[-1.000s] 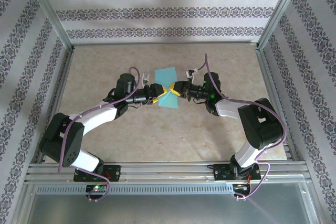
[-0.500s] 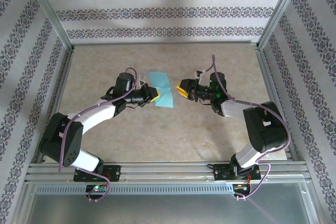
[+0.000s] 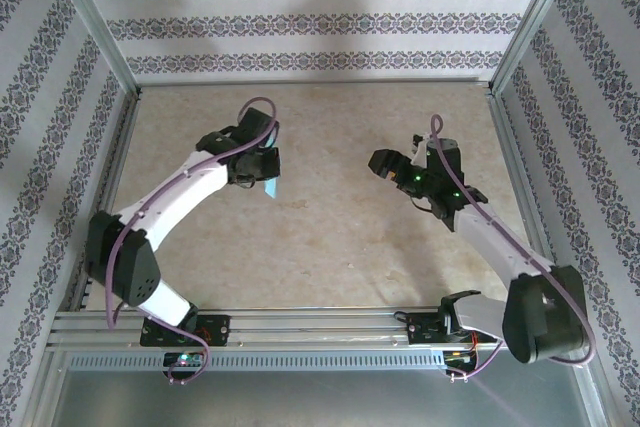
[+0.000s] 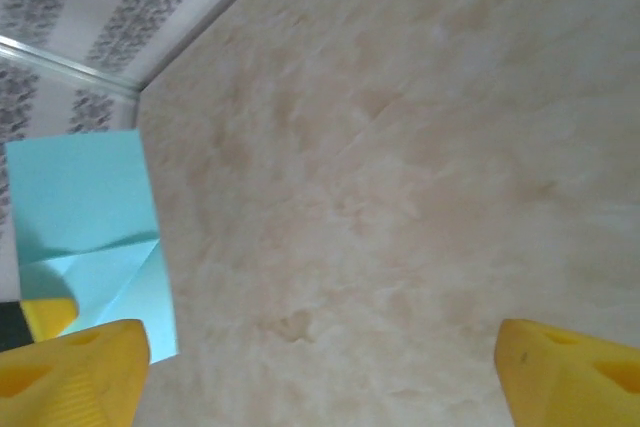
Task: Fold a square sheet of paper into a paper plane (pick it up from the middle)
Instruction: Turn over the paper at the center of the table, then move the paper to the center of the table.
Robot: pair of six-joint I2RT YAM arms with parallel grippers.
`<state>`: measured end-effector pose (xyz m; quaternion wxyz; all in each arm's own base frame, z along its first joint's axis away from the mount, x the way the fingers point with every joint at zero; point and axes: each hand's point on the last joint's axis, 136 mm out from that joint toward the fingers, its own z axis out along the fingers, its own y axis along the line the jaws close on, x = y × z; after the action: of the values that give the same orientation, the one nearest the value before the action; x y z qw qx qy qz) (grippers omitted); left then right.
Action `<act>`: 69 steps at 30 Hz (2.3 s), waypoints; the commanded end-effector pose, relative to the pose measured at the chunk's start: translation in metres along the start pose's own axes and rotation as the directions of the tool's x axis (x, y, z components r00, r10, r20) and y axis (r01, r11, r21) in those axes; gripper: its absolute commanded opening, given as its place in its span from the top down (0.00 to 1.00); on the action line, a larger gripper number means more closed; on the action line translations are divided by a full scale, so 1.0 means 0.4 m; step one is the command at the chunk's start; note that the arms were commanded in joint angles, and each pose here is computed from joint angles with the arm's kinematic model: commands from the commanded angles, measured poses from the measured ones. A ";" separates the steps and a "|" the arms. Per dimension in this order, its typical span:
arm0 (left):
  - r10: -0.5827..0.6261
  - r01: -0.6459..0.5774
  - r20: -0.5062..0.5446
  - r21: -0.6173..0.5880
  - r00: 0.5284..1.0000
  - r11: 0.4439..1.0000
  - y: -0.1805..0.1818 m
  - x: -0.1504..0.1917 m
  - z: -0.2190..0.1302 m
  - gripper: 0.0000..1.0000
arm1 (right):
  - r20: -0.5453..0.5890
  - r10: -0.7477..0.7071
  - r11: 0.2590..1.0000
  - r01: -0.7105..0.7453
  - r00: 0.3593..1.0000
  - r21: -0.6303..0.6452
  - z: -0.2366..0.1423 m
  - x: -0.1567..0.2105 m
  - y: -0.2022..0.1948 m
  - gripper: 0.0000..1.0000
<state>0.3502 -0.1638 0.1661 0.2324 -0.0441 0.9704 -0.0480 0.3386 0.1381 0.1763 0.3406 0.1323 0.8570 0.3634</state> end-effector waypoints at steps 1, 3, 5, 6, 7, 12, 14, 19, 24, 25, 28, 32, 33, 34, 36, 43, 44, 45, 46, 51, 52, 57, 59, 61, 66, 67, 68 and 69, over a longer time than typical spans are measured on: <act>0.222 -0.259 -0.138 -0.403 0.965 0.878 0.130 0.052 -0.015 0.94 | 0.054 -0.108 0.978 0.097 0.993 0.182 -0.048 -0.022 -0.057 0.07; 0.266 -0.320 -0.179 -0.480 0.947 0.817 0.124 0.052 -0.001 0.94 | 0.069 -0.118 0.973 0.101 0.991 0.209 -0.062 -0.025 -0.065 0.07; 0.301 -0.366 -0.209 -0.523 0.931 0.770 0.104 0.053 0.019 0.94 | 0.079 -0.121 0.969 0.100 0.990 0.227 -0.071 -0.026 -0.072 0.07; 0.309 -0.382 -0.225 -0.529 0.924 0.758 0.090 0.056 0.035 0.94 | 0.083 -0.118 0.968 0.096 0.990 0.233 -0.074 -0.024 -0.075 0.07; 0.315 -0.394 -0.237 -0.532 0.919 0.750 0.077 0.060 0.051 0.94 | 0.083 -0.117 0.966 0.094 0.990 0.240 -0.077 -0.022 -0.080 0.07; 0.305 -0.404 -0.271 -0.493 0.913 0.770 -0.005 0.097 0.131 0.94 | 0.081 -0.094 0.967 0.072 0.992 0.245 -0.089 0.004 -0.099 0.06; 0.282 -0.387 -0.284 -0.456 0.917 0.801 -0.039 0.119 0.164 0.94 | 0.087 -0.087 0.967 0.062 0.992 0.249 -0.093 0.012 -0.108 0.06; 0.215 -0.323 -0.326 -0.325 0.920 0.889 -0.122 0.177 0.224 0.80 | 0.080 -0.066 0.968 0.045 0.995 0.246 -0.099 0.031 -0.123 0.06; 0.165 -0.212 -0.298 -0.135 0.940 0.968 -0.205 0.179 0.222 0.61 | 0.059 -0.044 0.970 0.029 0.997 0.240 -0.098 0.055 -0.137 0.06; 0.154 -0.185 -0.286 -0.085 0.946 0.979 -0.221 0.172 0.215 0.59 | 0.056 -0.043 0.972 0.029 0.998 0.235 -0.097 0.058 -0.137 0.06; 0.090 -0.069 -0.236 0.098 0.968 0.993 -0.263 0.132 0.178 0.49 | 0.029 -0.035 0.981 0.029 0.999 0.192 -0.081 0.069 -0.123 0.08; -0.011 0.049 -0.127 0.295 0.992 0.954 -0.256 0.052 0.101 0.42 | -0.032 -0.054 0.988 0.058 0.998 0.145 -0.037 0.090 -0.075 0.11; -0.054 0.083 -0.099 0.323 0.994 0.943 -0.232 0.030 0.085 0.39 | -0.049 -0.067 0.987 0.074 0.997 0.139 -0.020 0.099 -0.057 0.10; -0.100 0.120 -0.078 0.338 0.992 0.934 -0.203 0.009 0.074 0.36 | -0.058 -0.081 0.987 0.088 0.995 0.133 -0.005 0.105 -0.038 0.10; -0.218 0.221 -0.050 0.356 0.975 0.908 -0.117 -0.020 0.058 0.29 | -0.091 -0.105 0.987 0.115 0.990 0.111 0.035 0.128 0.010 0.08; -0.455 0.388 0.092 0.394 0.886 0.833 0.143 -0.051 -0.001 0.01 | -0.228 -0.170 0.980 0.189 0.959 0.065 0.186 0.245 0.162 0.02; -0.470 0.400 0.105 0.386 0.876 0.831 0.172 -0.045 -0.007 0.00 | -0.247 -0.172 0.980 0.192 0.954 0.060 0.207 0.264 0.180 0.02; -0.486 0.415 0.116 0.377 0.866 0.828 0.201 -0.039 -0.011 0.00 | -0.266 -0.170 0.980 0.191 0.949 0.053 0.228 0.281 0.198 0.02; -0.499 0.426 0.123 0.371 0.858 0.825 0.224 -0.032 -0.016 0.00 | -0.283 -0.170 0.981 0.190 0.944 0.046 0.248 0.300 0.214 0.02; -0.539 0.467 0.136 0.355 0.831 0.810 0.284 -0.008 -0.024 0.00 | -0.346 -0.166 0.982 0.185 0.923 0.023 0.330 0.379 0.279 0.03; -0.544 0.472 0.137 0.355 0.828 0.807 0.288 -0.007 -0.026 0.00 | -0.361 -0.156 0.985 0.174 0.919 0.017 0.347 0.396 0.288 0.03; -0.528 0.460 0.148 0.337 0.836 0.822 0.303 -0.002 -0.035 0.00 | -0.419 -0.101 0.994 0.113 0.903 0.004 0.419 0.457 0.318 0.06; -0.525 0.462 0.161 0.311 0.836 0.831 0.317 0.003 -0.034 0.00 | -0.434 -0.080 0.996 0.086 0.897 -0.005 0.445 0.475 0.329 0.07; -0.523 0.464 0.174 0.291 0.835 0.837 0.330 0.006 -0.032 0.00 | -0.446 -0.062 0.998 0.061 0.893 -0.015 0.469 0.488 0.341 0.08; -0.518 0.458 0.179 0.293 0.836 0.839 0.333 0.005 -0.031 0.00 | -0.488 -0.041 0.999 0.035 0.872 -0.022 0.508 0.519 0.348 0.09; -0.519 0.458 0.176 0.296 0.837 0.838 0.331 0.005 -0.029 0.00 | -0.502 -0.041 0.999 0.034 0.864 -0.024 0.513 0.526 0.346 0.10; -0.521 0.460 0.178 0.296 0.835 0.837 0.331 0.002 -0.030 0.00 | -0.513 -0.040 0.999 0.033 0.857 -0.023 0.518 0.532 0.343 0.10; -0.523 0.462 0.176 0.298 0.834 0.836 0.331 0.001 -0.031 0.00 | -0.526 -0.035 0.999 0.030 0.850 -0.018 0.522 0.537 0.337 0.11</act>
<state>0.3364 -0.0366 0.1609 0.3278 -0.2767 0.8745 -0.2263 0.3238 0.4317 0.0611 0.1227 0.0178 0.9230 0.3643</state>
